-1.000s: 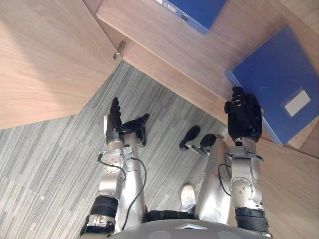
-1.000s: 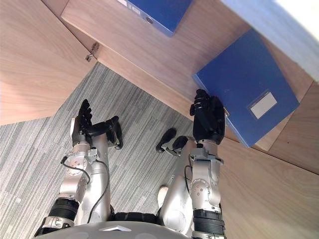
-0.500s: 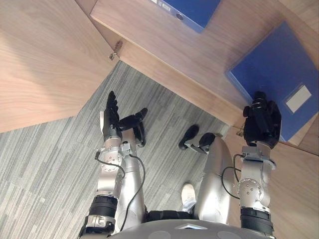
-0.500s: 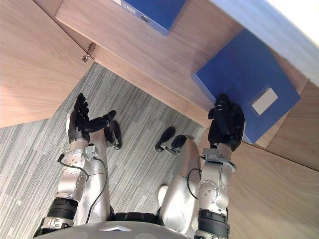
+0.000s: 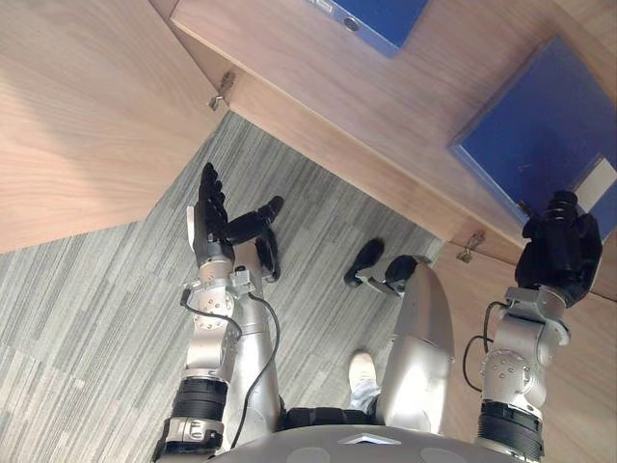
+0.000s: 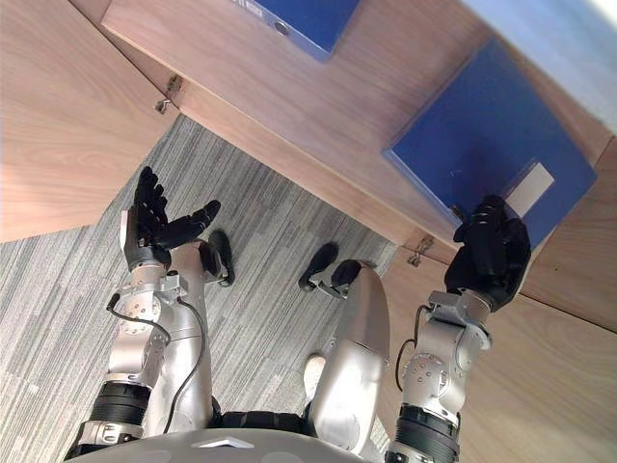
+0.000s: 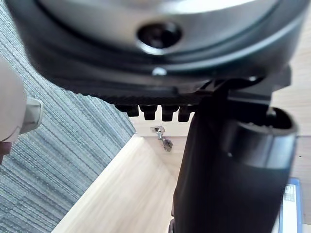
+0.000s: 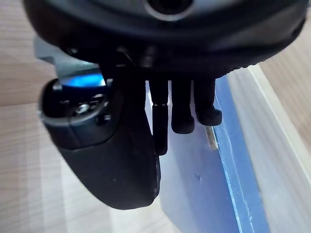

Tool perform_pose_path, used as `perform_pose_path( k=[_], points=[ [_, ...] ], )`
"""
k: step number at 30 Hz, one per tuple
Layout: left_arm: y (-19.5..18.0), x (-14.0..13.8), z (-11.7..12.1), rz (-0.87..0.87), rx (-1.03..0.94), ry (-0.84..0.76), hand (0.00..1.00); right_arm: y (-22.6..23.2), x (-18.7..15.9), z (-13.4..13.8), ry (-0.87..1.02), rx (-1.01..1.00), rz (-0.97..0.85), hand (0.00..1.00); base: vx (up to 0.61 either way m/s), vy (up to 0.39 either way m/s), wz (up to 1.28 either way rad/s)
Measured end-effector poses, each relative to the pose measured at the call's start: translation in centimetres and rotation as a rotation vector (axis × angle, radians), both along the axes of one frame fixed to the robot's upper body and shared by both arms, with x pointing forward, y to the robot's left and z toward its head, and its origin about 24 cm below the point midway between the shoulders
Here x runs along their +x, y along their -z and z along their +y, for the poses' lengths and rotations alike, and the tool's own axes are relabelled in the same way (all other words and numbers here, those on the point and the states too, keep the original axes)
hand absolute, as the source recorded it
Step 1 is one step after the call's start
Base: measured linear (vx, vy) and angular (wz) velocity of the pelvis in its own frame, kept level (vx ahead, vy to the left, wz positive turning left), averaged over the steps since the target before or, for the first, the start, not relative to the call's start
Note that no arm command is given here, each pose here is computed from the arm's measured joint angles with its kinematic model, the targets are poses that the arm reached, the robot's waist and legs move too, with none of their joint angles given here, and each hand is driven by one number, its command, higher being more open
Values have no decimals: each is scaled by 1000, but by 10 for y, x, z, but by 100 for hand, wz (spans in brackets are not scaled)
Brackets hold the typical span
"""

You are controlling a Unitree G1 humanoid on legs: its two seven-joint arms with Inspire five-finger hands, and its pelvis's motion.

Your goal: Walk over to the cabinet, pick up the folder, carry it to the office cabinet, place the folder inside the office cabinet, then close the office cabinet door

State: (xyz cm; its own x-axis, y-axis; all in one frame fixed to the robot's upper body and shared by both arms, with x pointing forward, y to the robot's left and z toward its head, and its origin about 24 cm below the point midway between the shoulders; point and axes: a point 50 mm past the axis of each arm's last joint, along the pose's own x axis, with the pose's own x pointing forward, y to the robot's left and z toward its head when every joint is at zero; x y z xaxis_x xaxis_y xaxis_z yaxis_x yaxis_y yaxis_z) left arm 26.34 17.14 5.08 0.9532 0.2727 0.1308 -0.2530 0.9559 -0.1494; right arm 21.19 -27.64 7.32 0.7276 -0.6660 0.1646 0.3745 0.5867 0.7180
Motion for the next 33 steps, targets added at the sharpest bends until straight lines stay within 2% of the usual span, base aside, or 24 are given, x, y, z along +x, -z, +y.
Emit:
perform_pose_path(
  k=[19,24,33],
  points=[
    [-10,-1,-1,-46,-33,12,100,-27,18,-20,94,13,-100,0,-2,4,4],
    [-14,-3,-1,-67,-40,13,100,-41,24,-32,113,4,-143,0,0,0,0],
    [-12,-6,-2,-59,-44,14,100,-31,18,-8,65,10,-165,0,0,0,0]
  ],
)
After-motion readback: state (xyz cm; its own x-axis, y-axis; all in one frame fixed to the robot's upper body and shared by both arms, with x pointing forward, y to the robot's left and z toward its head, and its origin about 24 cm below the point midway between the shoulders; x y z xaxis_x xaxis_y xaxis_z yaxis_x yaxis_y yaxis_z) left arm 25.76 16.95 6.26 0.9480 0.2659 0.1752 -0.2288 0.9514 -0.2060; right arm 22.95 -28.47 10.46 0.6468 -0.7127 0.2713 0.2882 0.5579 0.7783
